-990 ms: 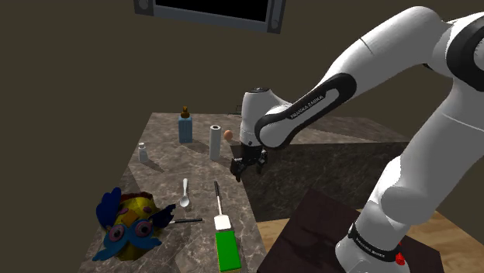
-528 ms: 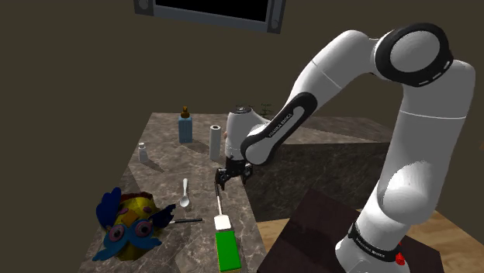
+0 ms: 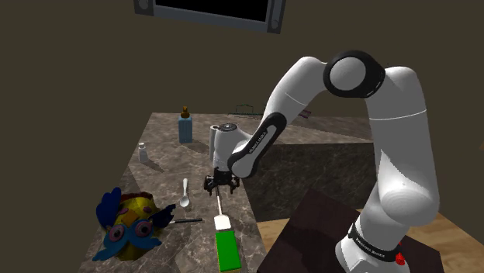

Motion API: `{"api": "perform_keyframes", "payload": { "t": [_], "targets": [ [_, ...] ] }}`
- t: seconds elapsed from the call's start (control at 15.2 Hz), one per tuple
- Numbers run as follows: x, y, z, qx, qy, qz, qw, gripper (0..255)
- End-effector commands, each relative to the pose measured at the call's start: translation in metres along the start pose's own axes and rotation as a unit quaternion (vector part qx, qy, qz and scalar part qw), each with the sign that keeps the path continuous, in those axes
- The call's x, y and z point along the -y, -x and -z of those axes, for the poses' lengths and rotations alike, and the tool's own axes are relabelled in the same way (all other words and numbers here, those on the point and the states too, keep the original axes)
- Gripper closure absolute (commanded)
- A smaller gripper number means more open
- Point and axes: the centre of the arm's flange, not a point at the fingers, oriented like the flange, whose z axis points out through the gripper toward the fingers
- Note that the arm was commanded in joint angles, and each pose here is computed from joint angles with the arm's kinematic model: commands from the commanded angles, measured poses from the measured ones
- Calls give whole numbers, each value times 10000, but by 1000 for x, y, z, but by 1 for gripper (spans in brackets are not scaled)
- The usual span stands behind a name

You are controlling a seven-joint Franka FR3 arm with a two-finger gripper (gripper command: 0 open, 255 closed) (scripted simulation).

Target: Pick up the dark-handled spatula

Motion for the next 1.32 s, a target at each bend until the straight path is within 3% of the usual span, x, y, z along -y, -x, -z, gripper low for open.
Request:
{"api": "perform_keyframes", "payload": {
  "t": [0.0, 0.53, 0.59, 1.25],
  "targets": [
    [5, -5, -12, -15, -12, -90, 10000, 0],
    [5, -2, -47, -15, -12, -90, 10000, 0],
    [5, -3, -47, -15, -12, -90, 10000, 255],
    [5, -3, -42, -15, -12, -90, 10000, 255]
  ]
}}
